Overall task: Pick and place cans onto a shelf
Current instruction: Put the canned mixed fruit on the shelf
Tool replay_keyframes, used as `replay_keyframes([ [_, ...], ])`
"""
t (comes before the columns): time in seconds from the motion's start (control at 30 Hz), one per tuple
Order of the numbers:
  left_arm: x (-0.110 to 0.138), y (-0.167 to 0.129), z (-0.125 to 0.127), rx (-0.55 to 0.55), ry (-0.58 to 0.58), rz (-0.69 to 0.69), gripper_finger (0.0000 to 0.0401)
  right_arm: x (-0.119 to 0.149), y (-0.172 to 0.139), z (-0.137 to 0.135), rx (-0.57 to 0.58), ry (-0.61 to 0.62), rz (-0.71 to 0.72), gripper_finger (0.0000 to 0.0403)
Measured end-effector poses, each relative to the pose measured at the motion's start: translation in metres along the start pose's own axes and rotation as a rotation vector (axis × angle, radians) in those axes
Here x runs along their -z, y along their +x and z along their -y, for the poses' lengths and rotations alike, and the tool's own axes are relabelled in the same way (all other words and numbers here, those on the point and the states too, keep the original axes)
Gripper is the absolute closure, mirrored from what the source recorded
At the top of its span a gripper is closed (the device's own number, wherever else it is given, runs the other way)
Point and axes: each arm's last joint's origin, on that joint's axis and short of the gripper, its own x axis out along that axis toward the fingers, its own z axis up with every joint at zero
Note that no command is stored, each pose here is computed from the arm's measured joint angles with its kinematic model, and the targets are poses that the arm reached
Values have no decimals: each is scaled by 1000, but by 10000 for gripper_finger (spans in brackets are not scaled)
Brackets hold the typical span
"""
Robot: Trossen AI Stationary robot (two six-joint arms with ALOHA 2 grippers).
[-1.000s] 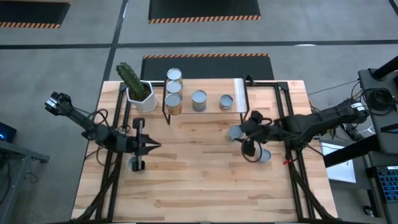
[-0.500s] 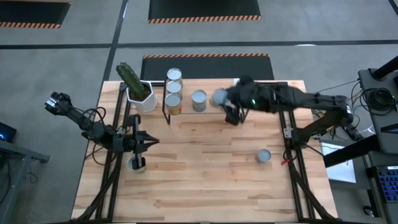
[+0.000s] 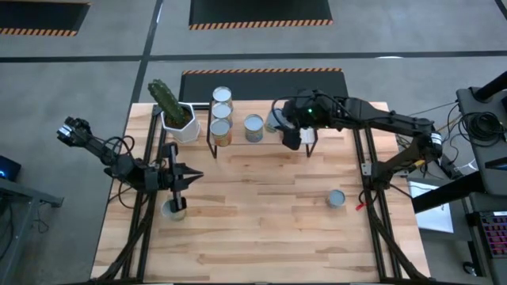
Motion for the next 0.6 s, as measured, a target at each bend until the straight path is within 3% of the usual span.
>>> replay_keyframes([
  [0.6, 0, 0, 0, -1, -1, 0, 401, 17, 24, 0, 19, -13, -4, 135],
])
